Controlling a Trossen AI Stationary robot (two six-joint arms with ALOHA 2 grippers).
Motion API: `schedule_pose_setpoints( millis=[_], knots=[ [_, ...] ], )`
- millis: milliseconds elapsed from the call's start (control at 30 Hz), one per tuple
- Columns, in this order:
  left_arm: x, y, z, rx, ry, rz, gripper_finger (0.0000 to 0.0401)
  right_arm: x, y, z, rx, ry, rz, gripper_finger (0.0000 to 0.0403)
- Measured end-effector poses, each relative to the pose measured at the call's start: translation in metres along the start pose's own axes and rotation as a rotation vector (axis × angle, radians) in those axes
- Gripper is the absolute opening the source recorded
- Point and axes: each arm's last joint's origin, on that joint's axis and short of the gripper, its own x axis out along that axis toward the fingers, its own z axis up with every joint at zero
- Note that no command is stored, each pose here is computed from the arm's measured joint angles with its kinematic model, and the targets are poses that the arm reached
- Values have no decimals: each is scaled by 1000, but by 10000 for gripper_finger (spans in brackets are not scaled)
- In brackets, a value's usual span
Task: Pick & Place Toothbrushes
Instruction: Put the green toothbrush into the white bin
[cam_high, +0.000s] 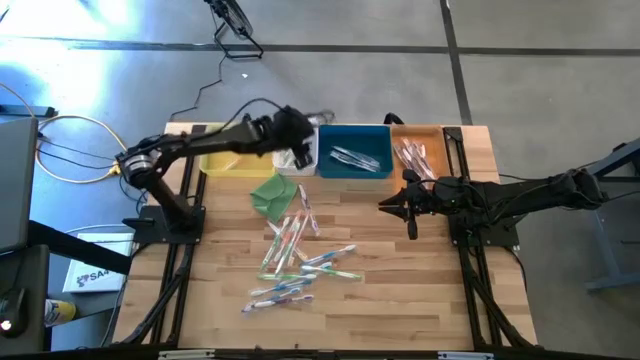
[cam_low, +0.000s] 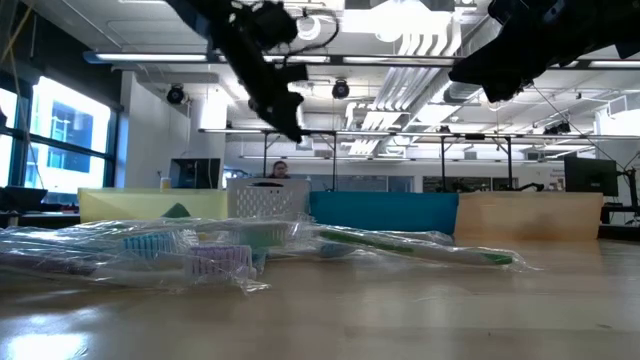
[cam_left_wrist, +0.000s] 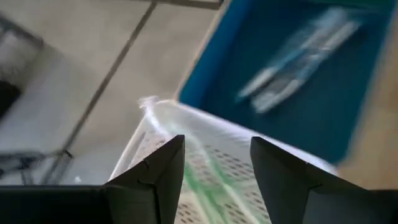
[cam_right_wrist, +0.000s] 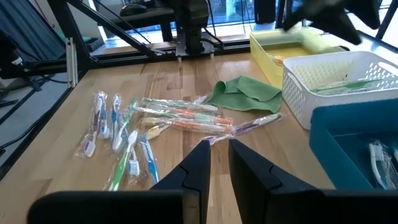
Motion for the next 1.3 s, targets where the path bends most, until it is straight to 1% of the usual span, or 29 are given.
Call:
schedule_pose_setpoints(
  millis=[67,167,233,300,467,633,733,967,1067,1167,1300],
  knots=[
    [-13,-18,4,45,-3,13,177,0,0,0,0,4,0,50],
    [-32,-43,3,130,40,56,177,0,0,0,4,5,0,50],
    [-43,-61,3,162,50,83,177,0,0,0,4,5,0,50],
    [-53,-80,0,195,61,86,177,0,0,-1,5,5,-1,50],
    [-77,-120,-2,280,15,97,177,0,0,-1,7,6,0,50],
    [-100,-147,-5,397,-40,176,177,0,0,-1,7,5,0,50],
    [-110,-157,-7,422,-66,200,177,0,0,-1,7,6,0,50],
    [-119,-168,-10,451,-90,173,177,0,0,-1,7,5,0,50],
    [-118,-169,-10,485,-86,129,177,0,0,-1,7,6,0,50],
    [-118,-170,-10,596,-80,77,177,0,0,-1,7,5,0,50],
    [-118,-173,-11,632,-83,8,177,0,0,-1,7,5,-1,50]
  ],
)
